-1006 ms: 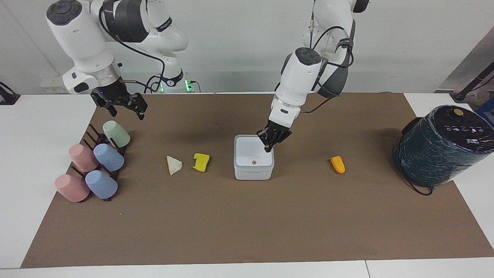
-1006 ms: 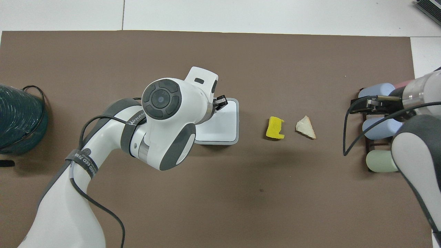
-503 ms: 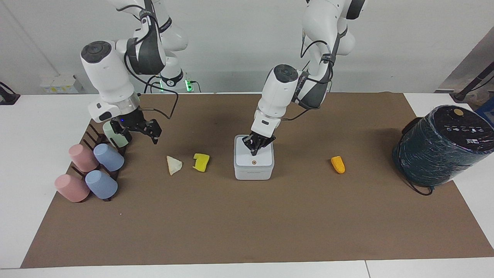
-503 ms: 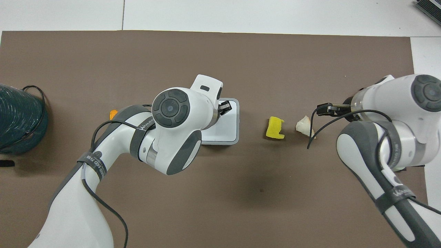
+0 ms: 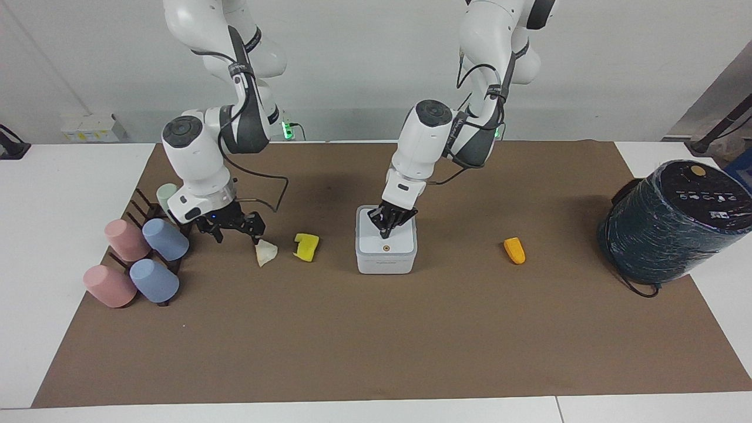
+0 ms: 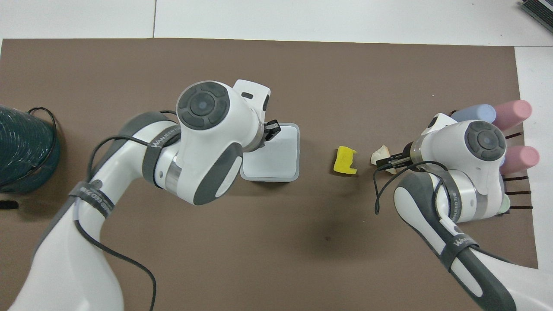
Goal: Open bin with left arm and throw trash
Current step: 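Open the lid with the left gripper while the right gripper grasps the wedge, then grasp the orange piece with the left gripper while the right gripper holds the wedge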
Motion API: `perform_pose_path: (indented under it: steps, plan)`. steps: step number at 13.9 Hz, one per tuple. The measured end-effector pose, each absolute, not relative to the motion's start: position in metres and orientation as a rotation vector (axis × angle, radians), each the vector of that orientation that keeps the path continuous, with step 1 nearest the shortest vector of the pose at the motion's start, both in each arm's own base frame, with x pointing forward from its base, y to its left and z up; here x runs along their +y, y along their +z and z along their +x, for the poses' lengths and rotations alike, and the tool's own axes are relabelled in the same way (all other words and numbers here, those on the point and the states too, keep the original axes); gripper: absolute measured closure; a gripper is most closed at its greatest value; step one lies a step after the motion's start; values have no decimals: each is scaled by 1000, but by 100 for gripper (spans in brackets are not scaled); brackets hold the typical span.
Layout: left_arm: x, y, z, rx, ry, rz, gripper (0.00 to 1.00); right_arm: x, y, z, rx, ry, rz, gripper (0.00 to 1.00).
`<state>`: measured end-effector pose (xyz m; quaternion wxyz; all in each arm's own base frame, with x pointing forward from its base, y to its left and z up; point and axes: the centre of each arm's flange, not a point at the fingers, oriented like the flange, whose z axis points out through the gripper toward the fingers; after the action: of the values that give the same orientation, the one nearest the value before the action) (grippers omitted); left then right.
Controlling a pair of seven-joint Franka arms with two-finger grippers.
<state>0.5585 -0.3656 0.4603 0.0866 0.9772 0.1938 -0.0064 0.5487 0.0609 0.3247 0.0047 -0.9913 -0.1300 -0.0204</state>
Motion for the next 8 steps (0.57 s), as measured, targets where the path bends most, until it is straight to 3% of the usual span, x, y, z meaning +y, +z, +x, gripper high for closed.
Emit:
perform_pose_path:
  steps: [3,7,8]
  plan:
    - [-304,500,587,684,-108,2940,99,60,308,541,-586,-74,-3078,0]
    - [-226,504,619,542,-90,2969,99,60,292,541,-678,-98,-3060,3]
    - [-206,501,625,495,-91,2978,99,60,291,541,-684,-100,-3059,10]
